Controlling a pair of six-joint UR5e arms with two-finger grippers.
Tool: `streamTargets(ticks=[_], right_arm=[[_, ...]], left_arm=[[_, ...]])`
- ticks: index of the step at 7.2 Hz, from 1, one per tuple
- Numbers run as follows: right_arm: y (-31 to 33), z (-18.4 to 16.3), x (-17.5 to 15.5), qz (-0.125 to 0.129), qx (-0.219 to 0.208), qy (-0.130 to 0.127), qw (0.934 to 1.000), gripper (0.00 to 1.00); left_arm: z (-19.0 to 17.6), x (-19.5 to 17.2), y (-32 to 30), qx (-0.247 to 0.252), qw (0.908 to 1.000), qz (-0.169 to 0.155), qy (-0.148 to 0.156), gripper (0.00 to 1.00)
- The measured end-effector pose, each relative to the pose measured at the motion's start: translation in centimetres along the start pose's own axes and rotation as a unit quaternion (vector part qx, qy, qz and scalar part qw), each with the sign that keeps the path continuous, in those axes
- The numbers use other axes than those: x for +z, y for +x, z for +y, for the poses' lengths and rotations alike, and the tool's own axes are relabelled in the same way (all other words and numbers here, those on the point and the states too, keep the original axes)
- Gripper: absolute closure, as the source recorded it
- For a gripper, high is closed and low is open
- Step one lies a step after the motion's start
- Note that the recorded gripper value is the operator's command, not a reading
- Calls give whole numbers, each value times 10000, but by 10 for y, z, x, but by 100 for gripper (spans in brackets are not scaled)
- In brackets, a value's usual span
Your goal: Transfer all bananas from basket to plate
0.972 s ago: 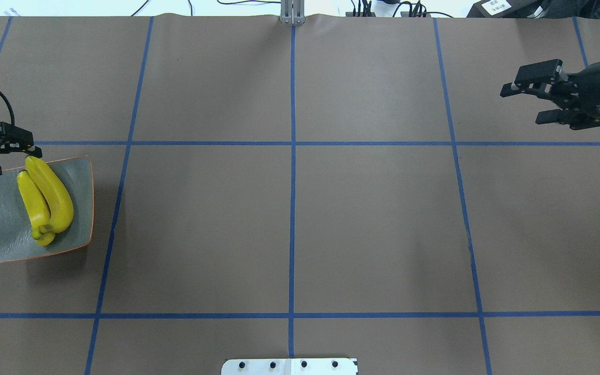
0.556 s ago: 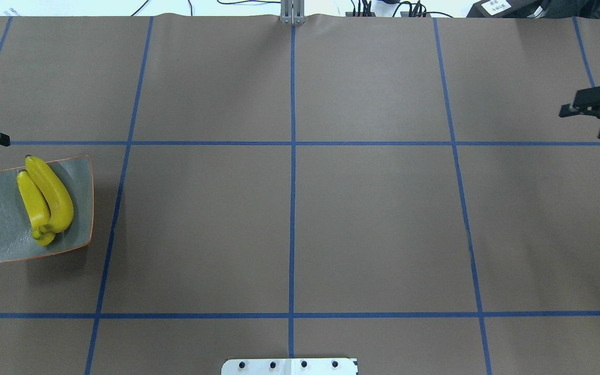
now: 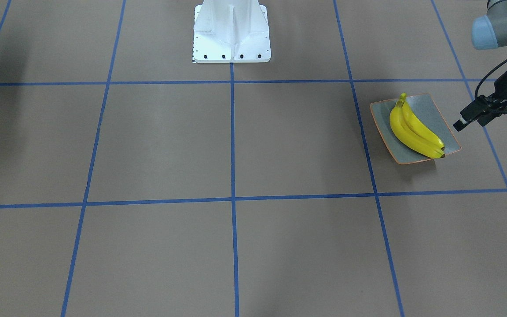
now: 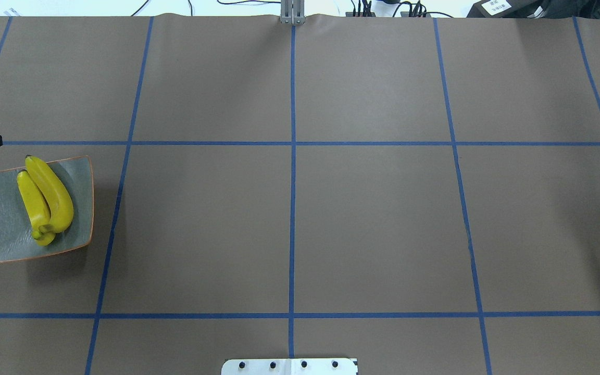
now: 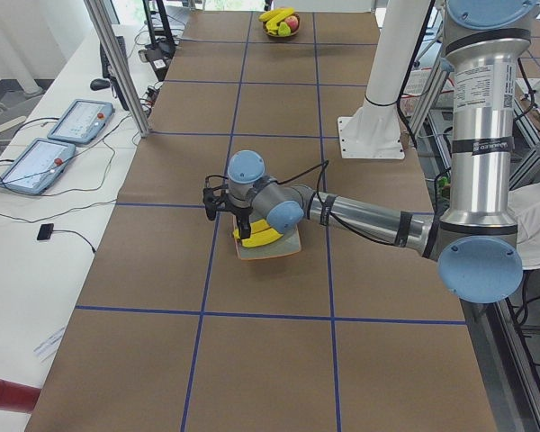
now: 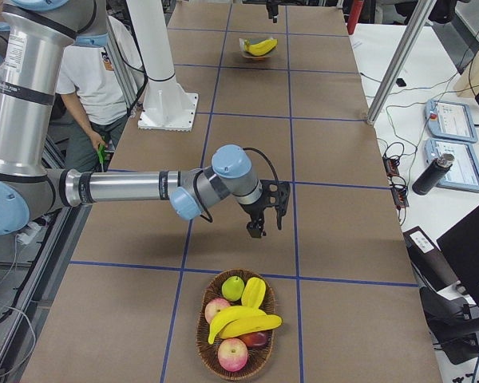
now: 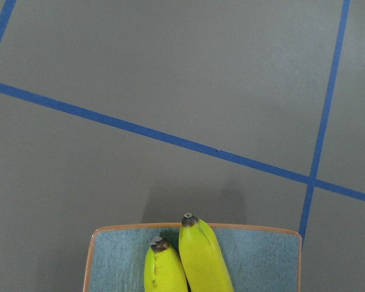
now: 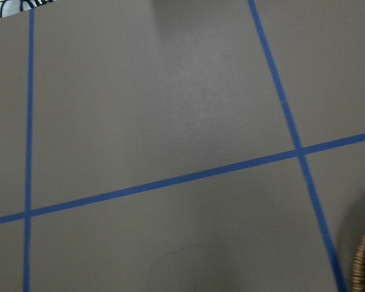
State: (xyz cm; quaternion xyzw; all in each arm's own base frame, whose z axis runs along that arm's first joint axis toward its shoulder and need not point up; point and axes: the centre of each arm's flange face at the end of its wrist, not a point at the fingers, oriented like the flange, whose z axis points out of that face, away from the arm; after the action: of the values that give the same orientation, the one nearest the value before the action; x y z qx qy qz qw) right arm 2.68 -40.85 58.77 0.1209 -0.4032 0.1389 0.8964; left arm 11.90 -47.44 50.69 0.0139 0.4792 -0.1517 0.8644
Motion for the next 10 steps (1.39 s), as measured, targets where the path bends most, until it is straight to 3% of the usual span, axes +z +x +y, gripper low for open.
streamTargets(ticks=[1,2,3,5,7,9,10], right_arm=[[33,8,3,182,-337,-29,9993,0],[59,20,7,523,-809,-38,9953,0],[81,32,9,941,-1390,-71,9858,0],[115,49,17,1455,-2481,-354,9571,0],[144,69,31,1563,-3339,-793,9262,1],[150,77,48,1604,-3889,-1133,9001,20],[146,80,59,1650,-4116,-1286,8870,23]], left_arm=[[0,0,0,-3,10000,-2,-2,0],[1,0,-1,-3,10000,-4,-6,0],[1,1,-1,-6,10000,-7,-8,0],[1,1,-1,-17,10000,-12,-12,0],[1,0,1,-26,10000,-1,-3,0],[1,-1,3,-23,10000,13,5,0],[3,-2,4,-16,10000,22,10,0]])
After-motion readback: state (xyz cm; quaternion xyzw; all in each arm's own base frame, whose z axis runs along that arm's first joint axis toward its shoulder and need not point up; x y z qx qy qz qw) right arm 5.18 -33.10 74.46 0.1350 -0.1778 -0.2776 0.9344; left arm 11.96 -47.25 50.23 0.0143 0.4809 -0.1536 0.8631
